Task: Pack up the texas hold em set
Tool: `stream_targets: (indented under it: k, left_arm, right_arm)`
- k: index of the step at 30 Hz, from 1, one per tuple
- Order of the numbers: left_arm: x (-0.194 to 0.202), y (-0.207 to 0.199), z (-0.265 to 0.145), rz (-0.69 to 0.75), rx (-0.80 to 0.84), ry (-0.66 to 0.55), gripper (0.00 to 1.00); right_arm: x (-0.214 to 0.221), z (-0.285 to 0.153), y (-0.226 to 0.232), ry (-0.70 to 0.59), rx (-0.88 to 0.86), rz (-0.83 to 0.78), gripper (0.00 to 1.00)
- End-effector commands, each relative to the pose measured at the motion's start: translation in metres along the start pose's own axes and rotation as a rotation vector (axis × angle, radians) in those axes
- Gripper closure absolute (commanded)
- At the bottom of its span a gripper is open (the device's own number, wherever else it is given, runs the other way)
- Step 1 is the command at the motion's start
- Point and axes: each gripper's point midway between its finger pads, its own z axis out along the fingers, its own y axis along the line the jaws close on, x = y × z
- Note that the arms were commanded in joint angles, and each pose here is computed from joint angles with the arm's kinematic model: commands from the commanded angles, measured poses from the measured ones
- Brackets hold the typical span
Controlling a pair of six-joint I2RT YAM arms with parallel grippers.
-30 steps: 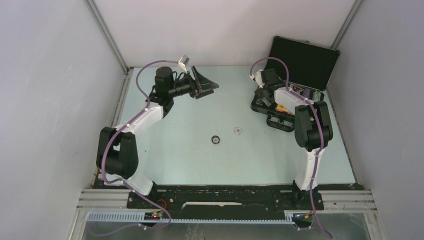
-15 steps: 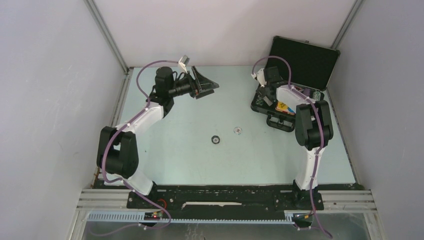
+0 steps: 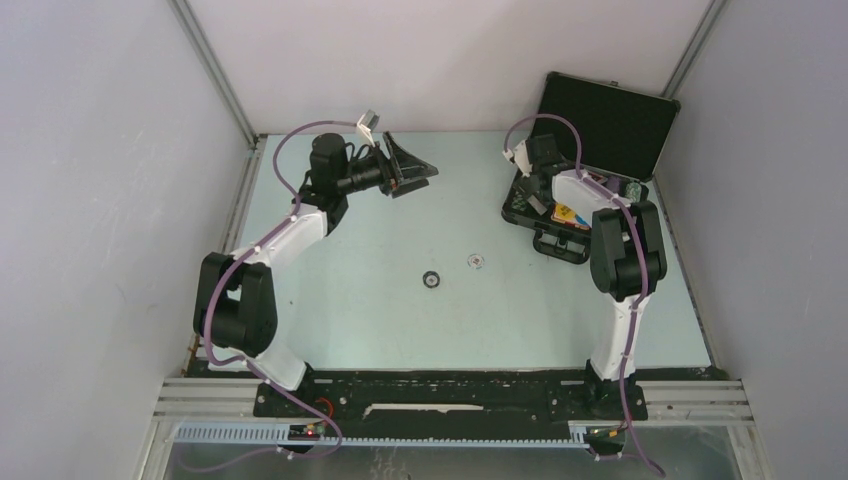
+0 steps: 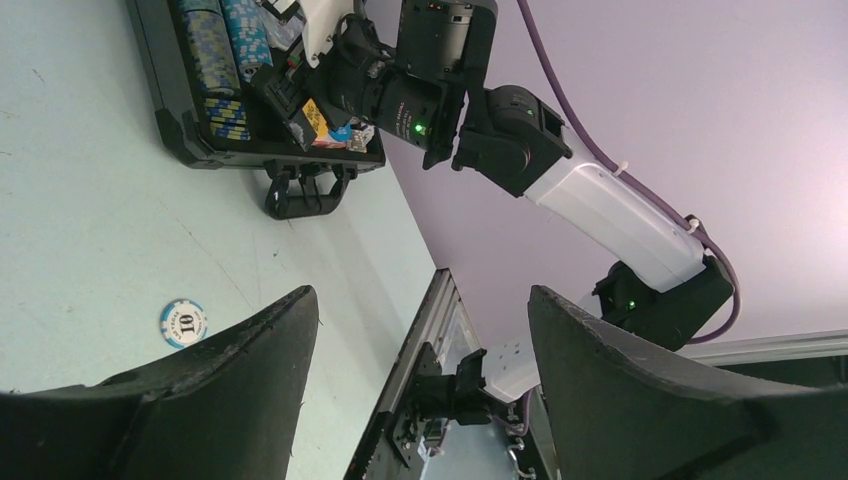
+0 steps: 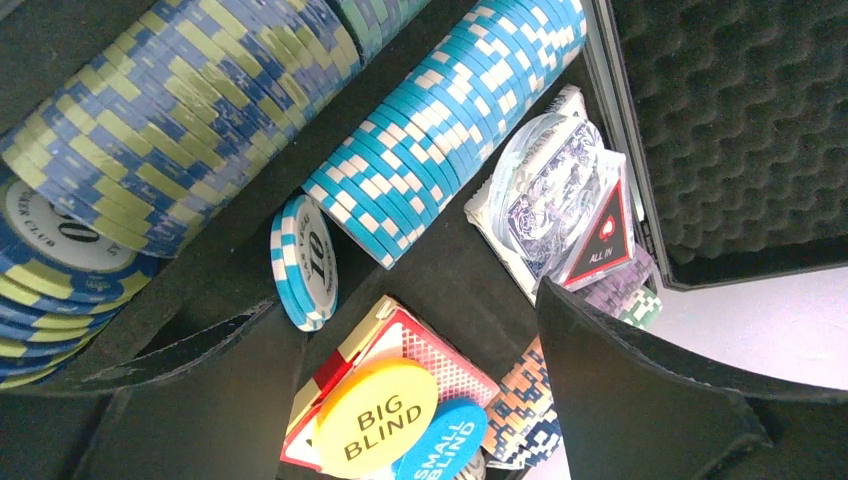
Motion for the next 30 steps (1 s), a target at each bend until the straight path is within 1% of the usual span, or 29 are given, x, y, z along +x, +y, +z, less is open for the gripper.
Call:
stream_targets:
  k: [1,11,18,23,30]
  left_arm:
    - [0.007,0.003,-0.002,-0.006,0.022,0.018,0.18]
    - [0.007,0.003,-0.002,-0.007,0.024,0.017,0.18]
    - [0.007,0.003,-0.001,-0.007,0.026,0.019,0.18]
    - [0.007,0.003,-0.001,-0.01,0.027,0.02,0.18]
    - [0.007,0.002,-0.002,-0.008,0.029,0.02,0.18]
  right_arm:
    - [-0.016,-0.034,-0.031,-0.049,0.079,0.034,0.09]
    - [-0.028,-0.033,-0.039,-0.085,0.105,0.047,0.09]
    - [-0.037,-0.022,-0.033,-0.116,0.058,0.063,0.09]
    - [-0.044,-0.023,-0.032,-0.139,0.042,0.074,0.09]
    - [-0.045,-0.014,-0.034,-0.125,0.04,0.071,0.08]
